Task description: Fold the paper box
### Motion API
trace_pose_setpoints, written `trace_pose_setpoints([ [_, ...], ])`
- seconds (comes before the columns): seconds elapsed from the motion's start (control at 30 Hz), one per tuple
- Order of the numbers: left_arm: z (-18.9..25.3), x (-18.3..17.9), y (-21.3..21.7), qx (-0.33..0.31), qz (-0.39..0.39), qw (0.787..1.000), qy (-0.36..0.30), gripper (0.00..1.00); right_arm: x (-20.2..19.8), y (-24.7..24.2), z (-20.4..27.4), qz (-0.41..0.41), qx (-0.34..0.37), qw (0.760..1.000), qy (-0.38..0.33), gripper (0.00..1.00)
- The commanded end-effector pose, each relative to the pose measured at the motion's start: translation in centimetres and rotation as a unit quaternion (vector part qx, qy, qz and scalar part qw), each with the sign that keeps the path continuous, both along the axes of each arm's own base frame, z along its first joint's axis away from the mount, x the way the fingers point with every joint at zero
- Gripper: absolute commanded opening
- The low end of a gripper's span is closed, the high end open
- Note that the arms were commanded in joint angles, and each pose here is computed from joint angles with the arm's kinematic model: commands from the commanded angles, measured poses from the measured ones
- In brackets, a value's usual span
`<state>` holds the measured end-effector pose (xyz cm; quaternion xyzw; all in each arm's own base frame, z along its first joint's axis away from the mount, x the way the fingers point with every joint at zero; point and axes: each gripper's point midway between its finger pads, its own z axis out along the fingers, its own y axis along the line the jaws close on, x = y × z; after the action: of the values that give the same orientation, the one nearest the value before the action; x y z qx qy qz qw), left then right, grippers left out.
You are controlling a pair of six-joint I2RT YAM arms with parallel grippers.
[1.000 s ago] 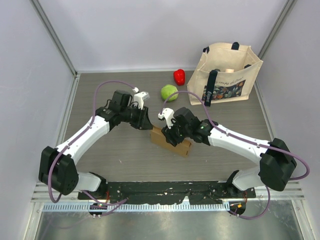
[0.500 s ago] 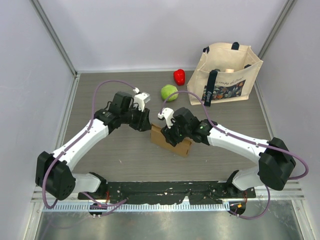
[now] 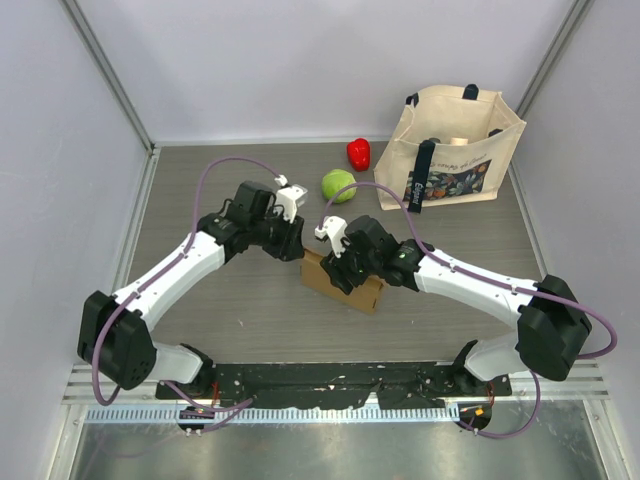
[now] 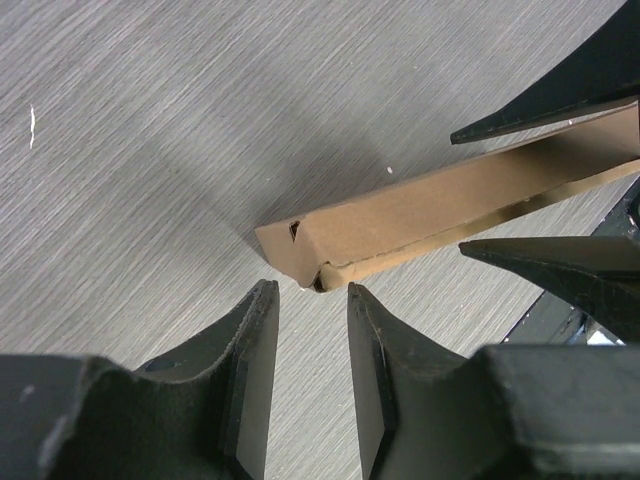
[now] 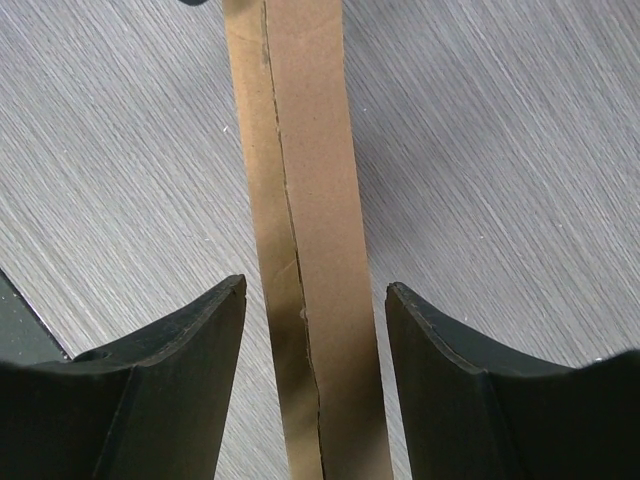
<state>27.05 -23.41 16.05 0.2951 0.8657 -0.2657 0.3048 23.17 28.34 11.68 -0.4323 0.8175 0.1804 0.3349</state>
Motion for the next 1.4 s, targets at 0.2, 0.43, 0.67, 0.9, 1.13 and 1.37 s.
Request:
trace_pose_setpoints([
  [0.2,1.4,1.3,-1.2,-0.002,-0.008,0.999,-0.034,0.33,0.6,1.3,1.8,0.013,0.020,0.999,-0.028,0.61],
  [0.43,1.4,1.7,-1.3,0.005,-0.002,0.999,-0.043,0.26,0.5,1.8,1.7,0.018,0.020,0.999,-0.027,0.59],
  [0.67,1.9,2.1,-0.9,0.016,0.009,0.998,-0.061,0.01,0.7,1.8,1.4,0.015,0.011,0.999,-0.031,0.59],
  [0.9,3.1,1.3,-0.6,0.034,0.011,0.998,-0.052,0.00,1.3,1.2,0.7,0.001,-0.016,0.999,-0.037,0.57],
  [1.13,3.1,-0.2,0.1,0.058,0.019,0.998,0.000,0.00,2.3,0.4,0.9,-0.030,-0.036,0.997,-0.061,0.64],
  [1.37,2.4,-1.2,-0.2,0.032,0.028,0.999,0.014,0.00,1.7,2.1,4.1,-0.047,0.065,0.995,-0.055,0.77],
])
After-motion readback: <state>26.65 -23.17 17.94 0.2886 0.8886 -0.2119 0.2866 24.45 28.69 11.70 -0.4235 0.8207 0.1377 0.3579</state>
